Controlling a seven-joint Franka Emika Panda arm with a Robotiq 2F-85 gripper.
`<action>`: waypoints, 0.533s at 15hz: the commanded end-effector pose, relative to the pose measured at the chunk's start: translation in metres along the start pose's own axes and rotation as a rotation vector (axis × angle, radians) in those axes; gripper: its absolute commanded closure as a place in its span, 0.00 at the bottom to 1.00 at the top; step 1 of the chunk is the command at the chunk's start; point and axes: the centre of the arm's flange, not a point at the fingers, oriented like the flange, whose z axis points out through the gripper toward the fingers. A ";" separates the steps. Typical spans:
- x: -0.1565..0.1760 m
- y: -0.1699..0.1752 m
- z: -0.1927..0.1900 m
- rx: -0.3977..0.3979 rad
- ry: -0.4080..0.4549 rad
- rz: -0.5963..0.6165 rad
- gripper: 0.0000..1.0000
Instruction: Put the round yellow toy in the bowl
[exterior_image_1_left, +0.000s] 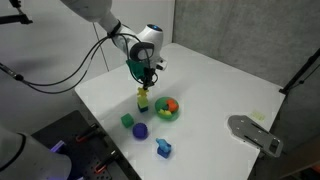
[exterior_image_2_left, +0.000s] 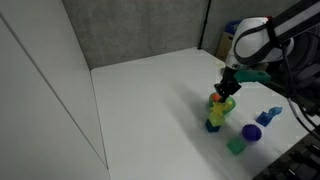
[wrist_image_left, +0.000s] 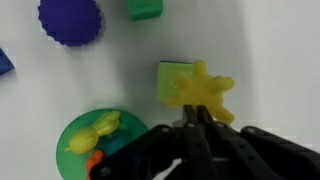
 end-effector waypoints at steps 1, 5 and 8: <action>0.026 0.012 -0.024 -0.003 0.047 0.079 0.97; 0.046 0.036 -0.032 -0.030 0.107 0.169 0.97; 0.057 0.056 -0.031 -0.054 0.126 0.231 0.91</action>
